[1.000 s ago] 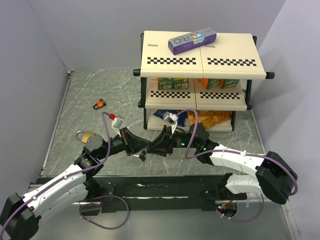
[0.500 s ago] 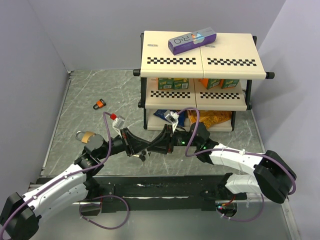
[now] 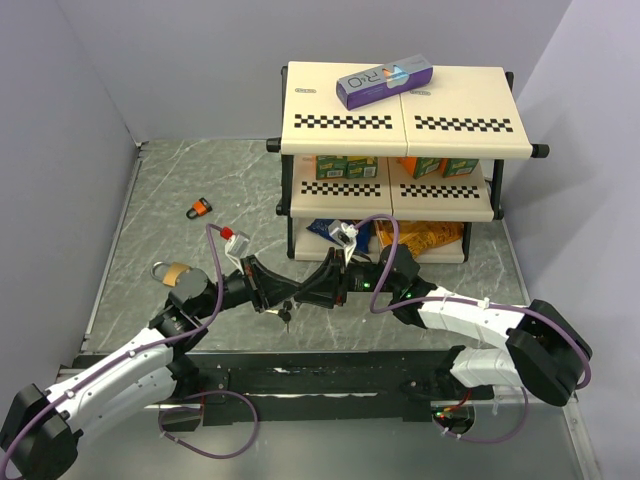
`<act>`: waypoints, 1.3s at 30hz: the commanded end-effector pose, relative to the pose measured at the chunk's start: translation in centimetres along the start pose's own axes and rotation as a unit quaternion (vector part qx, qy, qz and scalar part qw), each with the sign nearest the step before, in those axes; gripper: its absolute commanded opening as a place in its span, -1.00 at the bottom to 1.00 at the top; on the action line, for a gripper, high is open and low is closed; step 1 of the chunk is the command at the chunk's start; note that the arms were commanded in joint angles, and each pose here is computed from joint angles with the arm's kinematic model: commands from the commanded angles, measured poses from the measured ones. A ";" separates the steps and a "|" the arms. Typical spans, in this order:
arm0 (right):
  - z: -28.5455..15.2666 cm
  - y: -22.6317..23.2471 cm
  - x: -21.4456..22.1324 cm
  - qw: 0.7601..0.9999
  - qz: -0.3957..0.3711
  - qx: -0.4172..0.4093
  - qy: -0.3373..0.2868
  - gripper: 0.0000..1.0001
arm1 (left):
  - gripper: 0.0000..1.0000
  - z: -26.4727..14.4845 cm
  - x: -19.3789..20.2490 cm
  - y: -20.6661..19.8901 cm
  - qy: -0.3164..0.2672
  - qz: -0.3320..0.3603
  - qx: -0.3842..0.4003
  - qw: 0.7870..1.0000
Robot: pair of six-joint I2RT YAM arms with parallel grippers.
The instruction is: Unlock with the key
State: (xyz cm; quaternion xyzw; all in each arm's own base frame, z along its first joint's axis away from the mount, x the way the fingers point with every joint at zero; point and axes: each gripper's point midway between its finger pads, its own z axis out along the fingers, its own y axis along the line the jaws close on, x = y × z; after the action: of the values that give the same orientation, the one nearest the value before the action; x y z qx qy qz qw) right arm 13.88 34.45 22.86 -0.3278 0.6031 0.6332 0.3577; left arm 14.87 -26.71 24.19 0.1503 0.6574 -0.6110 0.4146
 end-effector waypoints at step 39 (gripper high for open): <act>-1.8 -2.4 -1.3 0.994 -0.023 0.091 -0.058 -1.00 | 0.75 0.1 -2.4 0.2 -0.033 0.034 -0.035 0.998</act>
State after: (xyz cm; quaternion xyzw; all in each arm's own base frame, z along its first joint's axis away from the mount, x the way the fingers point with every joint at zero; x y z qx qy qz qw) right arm 15.45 33.42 21.48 -0.2862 0.6367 0.5998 0.3911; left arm 15.85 -26.32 23.05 0.1381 0.6782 -0.5831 0.4254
